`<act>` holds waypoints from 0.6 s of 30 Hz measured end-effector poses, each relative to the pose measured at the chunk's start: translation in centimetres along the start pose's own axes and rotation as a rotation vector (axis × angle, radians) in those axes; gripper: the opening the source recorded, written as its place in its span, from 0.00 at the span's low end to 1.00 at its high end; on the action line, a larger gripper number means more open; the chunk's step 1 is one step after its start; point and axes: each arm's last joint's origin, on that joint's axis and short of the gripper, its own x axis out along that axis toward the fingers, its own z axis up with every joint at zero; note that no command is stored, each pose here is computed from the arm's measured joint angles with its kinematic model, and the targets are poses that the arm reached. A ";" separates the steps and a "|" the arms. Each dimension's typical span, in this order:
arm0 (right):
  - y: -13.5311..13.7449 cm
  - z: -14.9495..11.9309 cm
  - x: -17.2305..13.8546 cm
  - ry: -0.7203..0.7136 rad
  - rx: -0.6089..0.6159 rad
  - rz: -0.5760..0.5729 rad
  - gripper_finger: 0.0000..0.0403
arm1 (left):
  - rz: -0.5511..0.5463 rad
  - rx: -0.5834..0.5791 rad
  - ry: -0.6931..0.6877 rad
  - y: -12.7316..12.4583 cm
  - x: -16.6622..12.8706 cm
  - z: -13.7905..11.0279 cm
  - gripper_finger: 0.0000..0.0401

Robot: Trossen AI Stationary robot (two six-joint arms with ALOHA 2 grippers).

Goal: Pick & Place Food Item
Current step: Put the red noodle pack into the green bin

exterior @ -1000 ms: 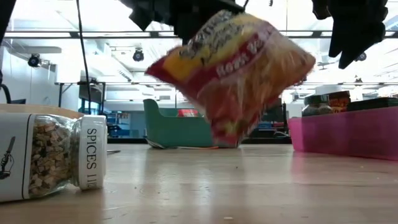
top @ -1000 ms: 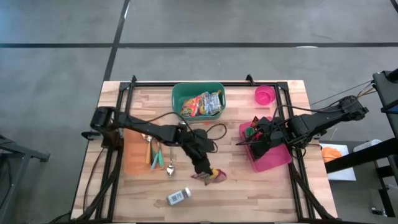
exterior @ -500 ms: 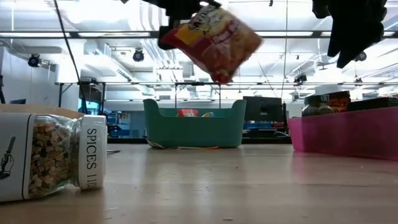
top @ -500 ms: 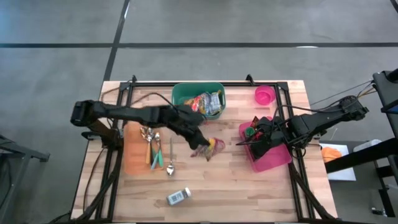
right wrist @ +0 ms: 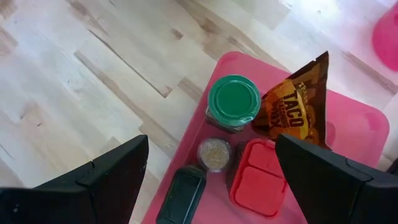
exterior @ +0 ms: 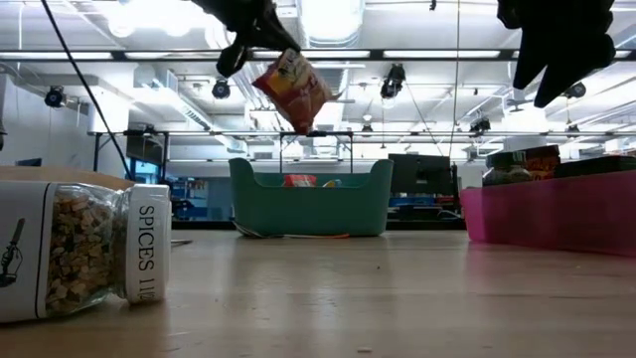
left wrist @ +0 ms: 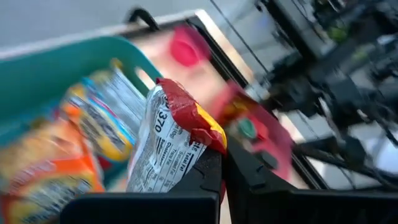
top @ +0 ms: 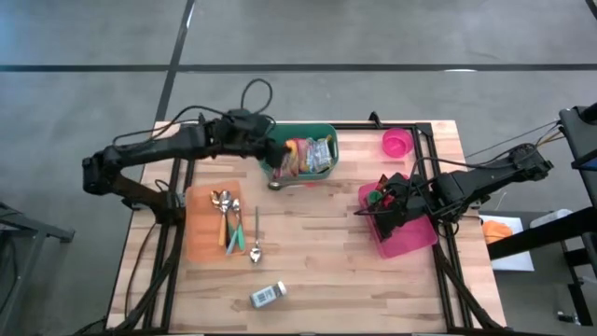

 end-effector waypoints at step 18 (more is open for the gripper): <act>0.5 0.2 0.0 -0.017 0.124 0.049 0.86 | 0.387 0.030 -0.082 5.7 0.3 2.3 0.00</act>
